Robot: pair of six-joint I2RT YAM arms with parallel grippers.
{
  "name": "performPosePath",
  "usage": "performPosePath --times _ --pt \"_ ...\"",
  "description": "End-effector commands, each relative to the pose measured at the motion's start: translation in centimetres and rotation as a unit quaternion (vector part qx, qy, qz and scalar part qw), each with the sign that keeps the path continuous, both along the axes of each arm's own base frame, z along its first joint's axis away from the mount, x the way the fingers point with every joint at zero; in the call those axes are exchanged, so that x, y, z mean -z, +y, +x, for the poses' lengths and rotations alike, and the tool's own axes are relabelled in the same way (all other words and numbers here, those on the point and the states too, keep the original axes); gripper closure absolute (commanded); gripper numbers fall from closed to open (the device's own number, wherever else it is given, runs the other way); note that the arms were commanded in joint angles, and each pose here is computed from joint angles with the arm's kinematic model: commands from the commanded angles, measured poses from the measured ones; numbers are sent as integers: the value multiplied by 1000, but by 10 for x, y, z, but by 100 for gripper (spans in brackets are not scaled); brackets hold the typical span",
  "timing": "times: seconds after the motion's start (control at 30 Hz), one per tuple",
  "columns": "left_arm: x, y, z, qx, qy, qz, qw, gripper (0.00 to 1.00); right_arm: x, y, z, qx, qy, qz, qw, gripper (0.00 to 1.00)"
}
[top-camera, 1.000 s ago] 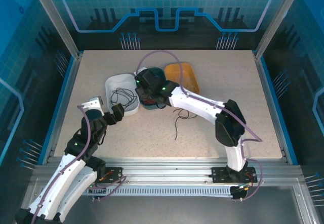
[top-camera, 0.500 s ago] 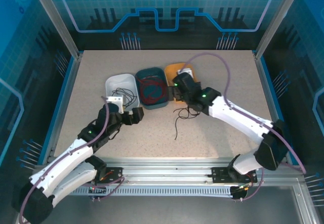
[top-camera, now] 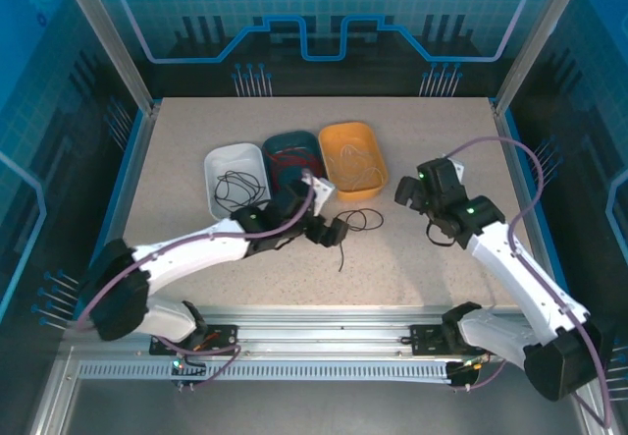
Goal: Untangle the cables
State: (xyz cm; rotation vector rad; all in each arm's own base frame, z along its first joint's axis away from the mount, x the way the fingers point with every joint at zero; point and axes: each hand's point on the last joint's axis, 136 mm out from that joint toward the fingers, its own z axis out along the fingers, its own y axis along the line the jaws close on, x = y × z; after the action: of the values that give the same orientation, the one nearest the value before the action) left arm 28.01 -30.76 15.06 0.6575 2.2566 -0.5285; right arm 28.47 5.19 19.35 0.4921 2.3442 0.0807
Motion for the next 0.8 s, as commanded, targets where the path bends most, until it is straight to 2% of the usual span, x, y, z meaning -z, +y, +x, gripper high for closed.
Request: performPosePath --times 0.0,0.1,0.33,0.53,0.77 --pt "14 -20 -6 56 1 65 996 1 10 -19 -20 35 25 21 999 0" --pt "26 -41 -7 78 17 77 994 2 13 -32 -30 56 29 29 998 0" --pt "52 -68 -4 113 57 111 986 16 25 -40 -38 72 40 42 996 0" --pt "85 -66 3 95 106 185 972 24 27 -39 -37 71 43 45 996 0" --pt "106 -57 18 78 83 241 964 34 26 -39 -36 69 40 47 996 0"
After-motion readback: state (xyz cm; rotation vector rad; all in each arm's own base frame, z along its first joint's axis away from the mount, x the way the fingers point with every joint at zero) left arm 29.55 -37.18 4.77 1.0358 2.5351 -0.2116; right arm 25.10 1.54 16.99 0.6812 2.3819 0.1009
